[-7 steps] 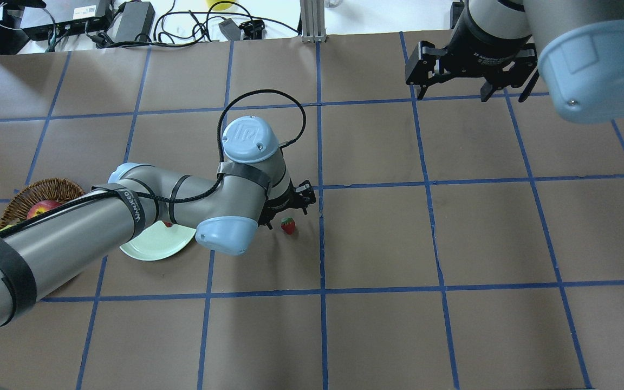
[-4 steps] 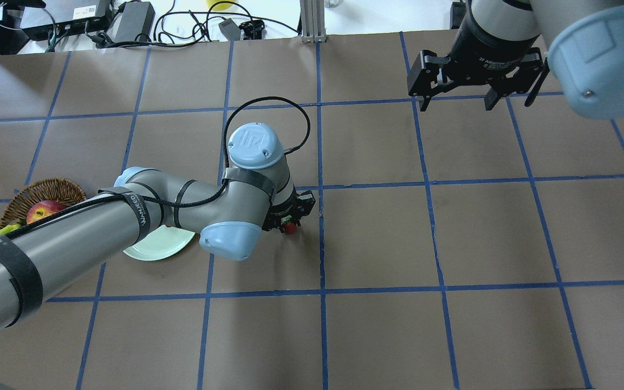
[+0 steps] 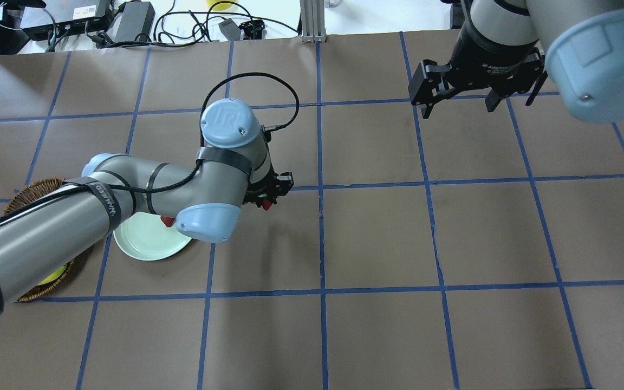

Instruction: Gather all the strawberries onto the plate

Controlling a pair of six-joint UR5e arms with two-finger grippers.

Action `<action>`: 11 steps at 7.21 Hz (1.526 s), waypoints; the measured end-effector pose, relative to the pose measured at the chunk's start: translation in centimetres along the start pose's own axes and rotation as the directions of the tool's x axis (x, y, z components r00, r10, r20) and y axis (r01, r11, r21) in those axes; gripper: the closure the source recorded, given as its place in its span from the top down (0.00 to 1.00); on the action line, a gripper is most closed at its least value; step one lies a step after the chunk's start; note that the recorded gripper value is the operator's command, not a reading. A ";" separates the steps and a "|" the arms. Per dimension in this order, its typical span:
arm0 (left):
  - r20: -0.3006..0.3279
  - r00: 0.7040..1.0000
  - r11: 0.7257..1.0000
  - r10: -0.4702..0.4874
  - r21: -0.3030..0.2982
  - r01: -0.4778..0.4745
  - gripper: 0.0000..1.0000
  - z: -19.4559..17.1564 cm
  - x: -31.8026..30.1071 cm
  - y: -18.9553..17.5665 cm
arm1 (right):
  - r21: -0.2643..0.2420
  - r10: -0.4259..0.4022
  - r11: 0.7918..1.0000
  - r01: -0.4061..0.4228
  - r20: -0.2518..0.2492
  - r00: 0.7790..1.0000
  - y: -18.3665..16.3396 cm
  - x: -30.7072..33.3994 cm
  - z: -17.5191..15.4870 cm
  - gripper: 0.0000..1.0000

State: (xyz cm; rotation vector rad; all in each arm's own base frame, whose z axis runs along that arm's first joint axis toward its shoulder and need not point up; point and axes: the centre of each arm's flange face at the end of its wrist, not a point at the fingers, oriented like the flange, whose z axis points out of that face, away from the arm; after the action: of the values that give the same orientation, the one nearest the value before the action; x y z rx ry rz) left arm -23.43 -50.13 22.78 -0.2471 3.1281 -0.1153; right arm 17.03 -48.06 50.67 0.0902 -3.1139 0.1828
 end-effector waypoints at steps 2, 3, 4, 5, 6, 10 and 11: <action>0.024 0.992 0.992 0.124 -0.015 -0.123 0.00 -2.7 -8.9 -3.7 | -0.002 0.000 1.000 0.000 0.000 1.000 0.0 0.0 0.2 1.00; 0.009 0.988 0.987 0.157 -0.035 -0.156 0.00 -2.8 -13.1 -4.7 | -0.002 -0.001 1.000 0.001 0.002 1.000 0.0 0.0 0.2 1.00; -0.028 0.984 0.982 0.179 -0.057 -0.180 0.00 -1.8 -16.3 -5.1 | -0.003 -0.001 1.000 0.001 0.003 1.000 0.0 -0.1 0.3 1.00; -0.059 0.977 0.975 0.203 -0.077 -0.207 0.00 -0.4 -18.2 -5.1 | -0.002 -0.001 1.000 0.001 0.004 1.000 0.0 -0.1 0.3 1.00; -0.075 0.974 0.971 0.214 -0.092 -0.221 0.43 0.6 -18.9 -5.1 | -0.002 -0.002 1.000 0.002 0.002 1.000 0.0 0.0 0.2 1.00; -0.072 0.973 0.969 0.218 -0.104 -0.224 0.77 0.4 -19.2 -5.7 | 0.000 -0.009 1.000 0.009 -0.003 1.000 0.0 0.0 0.2 1.00; -0.072 0.973 0.968 0.220 -0.107 -0.227 0.77 -2.2 -19.0 -6.5 | 0.000 -0.009 1.000 0.009 -0.003 1.000 0.0 0.0 0.2 1.00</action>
State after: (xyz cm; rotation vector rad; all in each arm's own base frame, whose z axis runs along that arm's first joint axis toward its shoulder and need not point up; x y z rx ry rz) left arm -3.67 -53.36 25.36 0.1132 3.1972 0.0585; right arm 17.02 -48.08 50.49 0.1033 -3.1104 0.1824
